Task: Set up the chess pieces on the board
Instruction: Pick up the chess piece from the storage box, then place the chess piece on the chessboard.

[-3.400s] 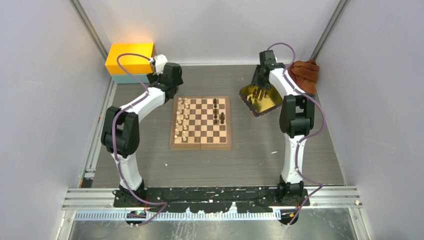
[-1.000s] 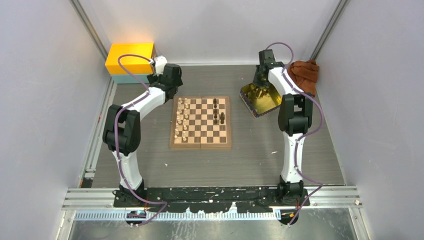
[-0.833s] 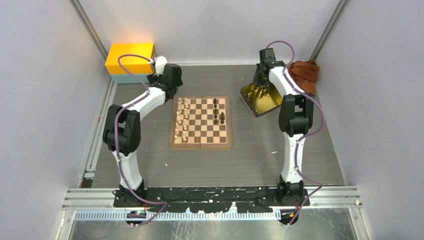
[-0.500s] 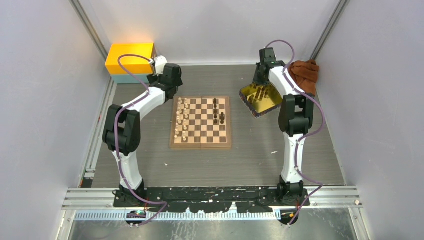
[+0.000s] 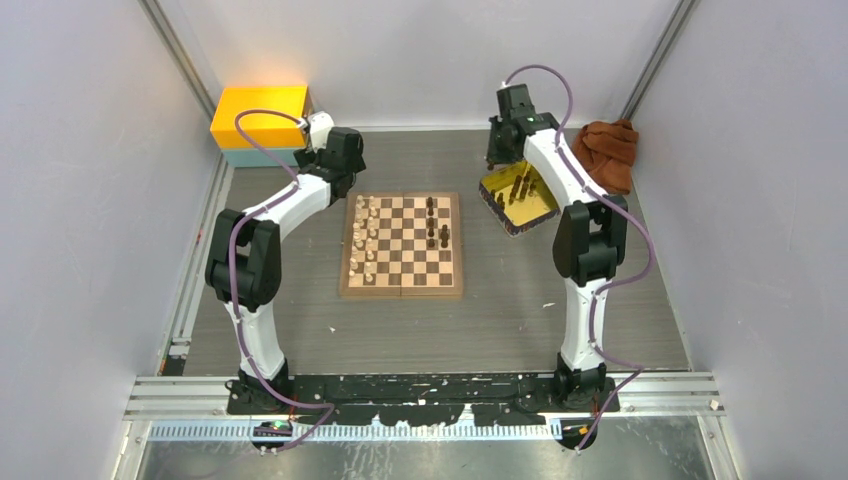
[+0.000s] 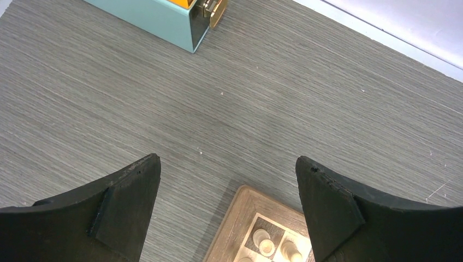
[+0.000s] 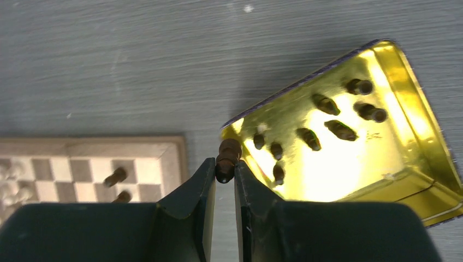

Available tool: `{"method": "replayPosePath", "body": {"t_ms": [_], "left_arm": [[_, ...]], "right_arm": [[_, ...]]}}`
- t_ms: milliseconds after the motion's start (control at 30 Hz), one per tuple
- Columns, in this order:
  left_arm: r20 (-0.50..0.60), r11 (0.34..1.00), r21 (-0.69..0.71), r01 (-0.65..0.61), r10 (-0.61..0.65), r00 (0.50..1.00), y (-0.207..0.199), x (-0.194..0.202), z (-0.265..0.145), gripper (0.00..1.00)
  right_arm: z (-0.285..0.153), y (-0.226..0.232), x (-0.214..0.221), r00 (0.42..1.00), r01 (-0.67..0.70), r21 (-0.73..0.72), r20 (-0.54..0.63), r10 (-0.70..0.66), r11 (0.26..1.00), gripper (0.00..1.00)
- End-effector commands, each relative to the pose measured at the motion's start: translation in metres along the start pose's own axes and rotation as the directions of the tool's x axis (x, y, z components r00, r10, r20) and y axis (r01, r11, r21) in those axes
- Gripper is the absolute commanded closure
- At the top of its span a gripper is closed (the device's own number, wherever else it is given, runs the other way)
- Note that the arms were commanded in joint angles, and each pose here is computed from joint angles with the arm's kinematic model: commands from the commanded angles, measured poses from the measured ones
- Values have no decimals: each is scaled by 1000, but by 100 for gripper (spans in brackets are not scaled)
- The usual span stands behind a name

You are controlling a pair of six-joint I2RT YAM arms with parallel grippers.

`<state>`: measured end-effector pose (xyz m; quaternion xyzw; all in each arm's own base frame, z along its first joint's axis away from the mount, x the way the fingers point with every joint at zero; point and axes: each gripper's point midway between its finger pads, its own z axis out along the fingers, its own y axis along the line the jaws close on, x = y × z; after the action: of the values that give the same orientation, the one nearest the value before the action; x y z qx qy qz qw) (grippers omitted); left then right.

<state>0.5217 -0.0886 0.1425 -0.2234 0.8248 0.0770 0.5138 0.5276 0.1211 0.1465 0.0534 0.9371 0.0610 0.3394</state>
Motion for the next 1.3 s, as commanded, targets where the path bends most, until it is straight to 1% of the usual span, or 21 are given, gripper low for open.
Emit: {"method": "replayPosePath", "body": {"t_ms": [0, 200, 433, 700, 900, 1267], "left_arm": [[69, 997, 37, 70, -72, 995, -4, -35, -14, 6], [70, 997, 37, 70, -72, 995, -1, -35, -17, 6], [69, 996, 38, 76, -78, 995, 1, -34, -19, 6], [73, 996, 40, 78, -81, 994, 1, -36, -21, 6], [75, 996, 40, 78, -81, 994, 1, -38, -21, 6], [74, 997, 37, 73, -75, 994, 1, -36, -20, 6]], "right_arm": [[-53, 43, -16, 995, 78, -69, 74, -73, 995, 99], [-64, 81, 13, 989, 146, -112, 35, -143, 983, 99], [-65, 101, 46, 980, 195, -135, -12, -199, 971, 99], [-62, 109, 74, 971, 225, -148, -53, -235, 963, 99], [-53, 112, 94, 967, 237, -157, -61, -249, 959, 99], [-34, 112, 109, 966, 243, -169, -51, -255, 955, 99]]}}
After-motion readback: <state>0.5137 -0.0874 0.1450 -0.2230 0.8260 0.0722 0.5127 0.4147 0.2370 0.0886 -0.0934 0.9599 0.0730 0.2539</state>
